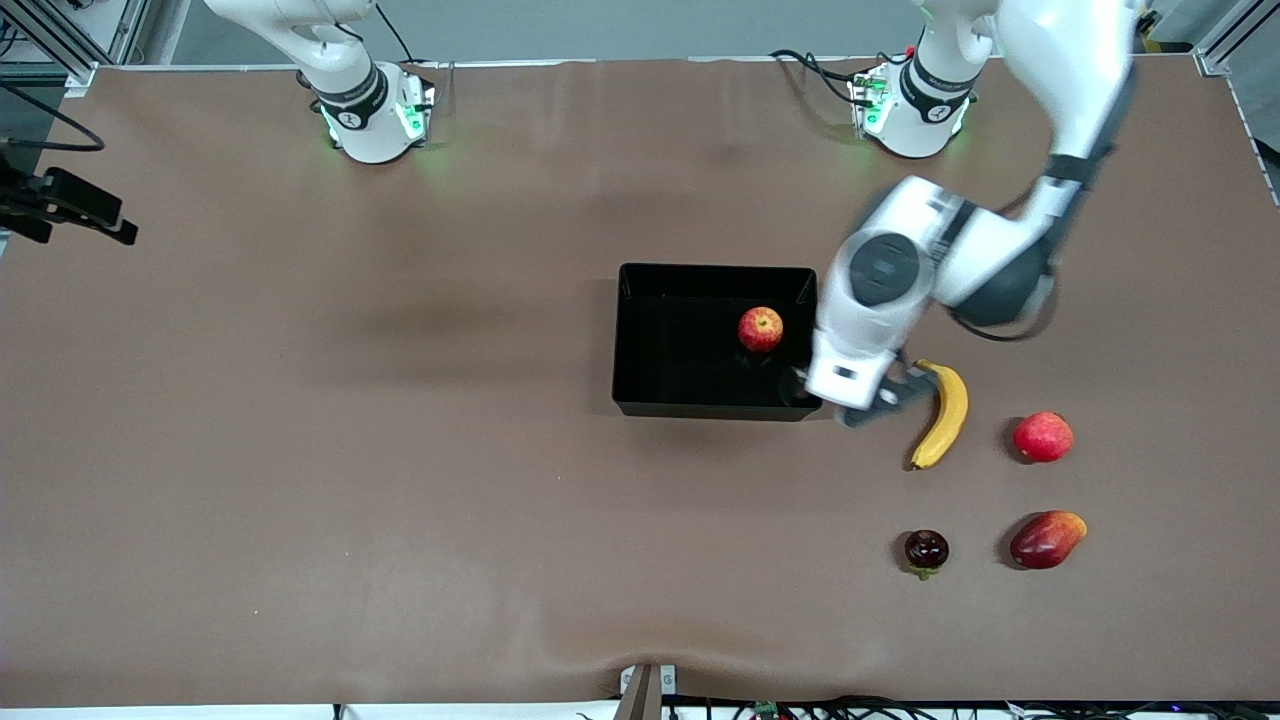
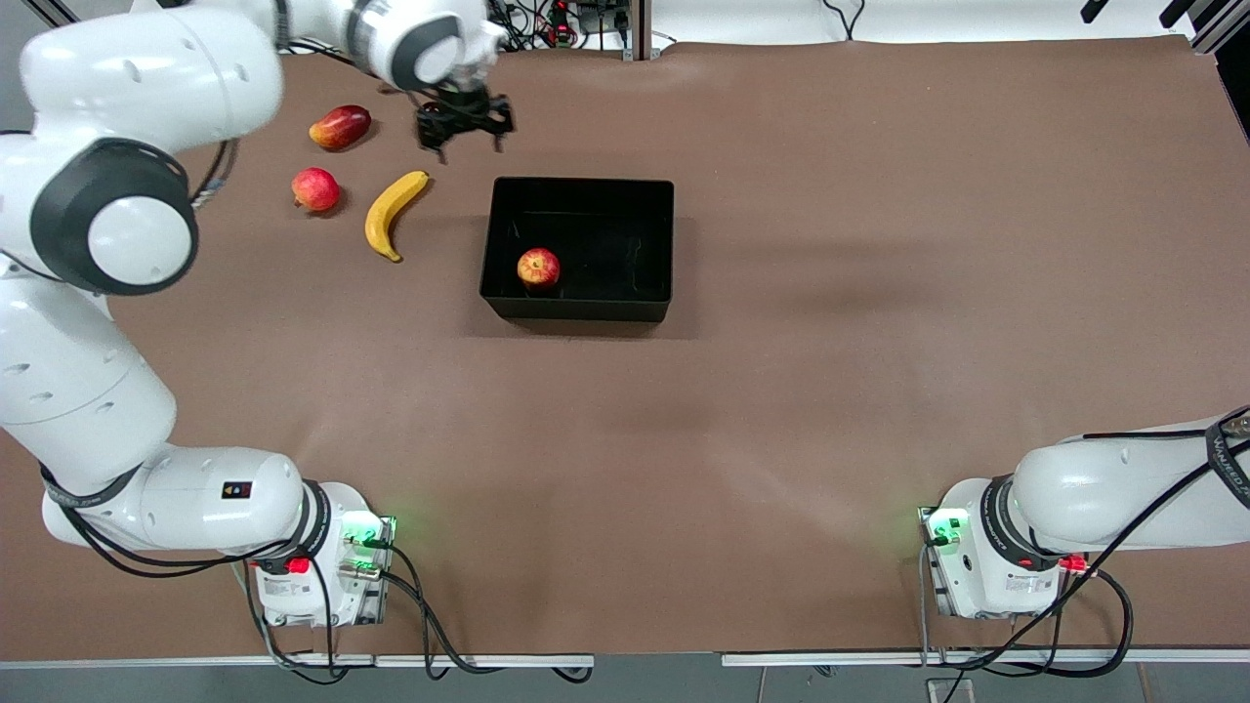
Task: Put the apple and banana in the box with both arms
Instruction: 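Reach down and grasp the yellow banana with the left gripper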
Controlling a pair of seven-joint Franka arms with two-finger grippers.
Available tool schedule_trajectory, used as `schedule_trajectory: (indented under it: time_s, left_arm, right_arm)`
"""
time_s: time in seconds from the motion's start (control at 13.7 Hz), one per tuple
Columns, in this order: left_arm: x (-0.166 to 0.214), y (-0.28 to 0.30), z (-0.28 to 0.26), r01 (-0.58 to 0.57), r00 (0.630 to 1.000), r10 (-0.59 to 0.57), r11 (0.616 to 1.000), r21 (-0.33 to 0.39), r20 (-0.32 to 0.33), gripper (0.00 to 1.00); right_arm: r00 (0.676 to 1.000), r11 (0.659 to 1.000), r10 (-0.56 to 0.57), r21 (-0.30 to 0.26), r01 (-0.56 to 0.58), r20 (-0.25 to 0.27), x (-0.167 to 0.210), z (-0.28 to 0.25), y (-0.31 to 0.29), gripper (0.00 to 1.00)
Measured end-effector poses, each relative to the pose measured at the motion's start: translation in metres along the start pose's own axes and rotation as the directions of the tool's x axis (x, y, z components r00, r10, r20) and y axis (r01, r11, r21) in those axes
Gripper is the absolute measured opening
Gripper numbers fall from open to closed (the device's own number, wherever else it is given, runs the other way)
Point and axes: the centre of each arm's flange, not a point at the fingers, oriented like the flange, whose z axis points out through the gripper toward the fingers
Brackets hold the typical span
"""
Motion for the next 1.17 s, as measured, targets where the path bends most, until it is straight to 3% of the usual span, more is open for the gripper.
schedule_trajectory:
  time_s: [0.15, 0.36, 0.66, 0.95, 1.17]
  left_arm:
    - [0.041, -0.051, 0.019, -0.129, 0.992, 0.129, 0.992, -0.019, 0.008, 1.00]
    - [0.076, -0.108, 0.065, -0.315, 0.949, 0.312, 0.945, -0.086, -0.047, 1.00]
    - [0.090, -0.146, 0.142, -0.569, 0.822, 0.561, 0.809, -0.149, -0.098, 1.00]
    - [0.088, -0.148, 0.167, -0.687, 0.726, 0.680, 0.711, -0.150, -0.103, 1.00]
    - [0.082, -0.149, 0.179, -0.727, 0.686, 0.723, 0.676, -0.117, -0.084, 0.69]
  right_arm:
    - [1.000, 1.000, 0.009, 0.004, -0.009, -0.004, 0.000, -0.001, 0.005, 1.00]
    - [1.000, 1.000, 0.006, 0.006, -0.006, -0.004, 0.001, 0.000, 0.003, 1.00]
    - [1.000, 1.000, 0.005, 0.006, -0.005, -0.004, 0.001, 0.000, 0.003, 1.00]
    - [1.000, 1.000, 0.009, 0.007, -0.009, -0.005, 0.001, 0.000, 0.005, 1.00]
    - [1.000, 0.999, 0.031, 0.008, -0.031, -0.005, 0.001, 0.000, 0.017, 1.00]
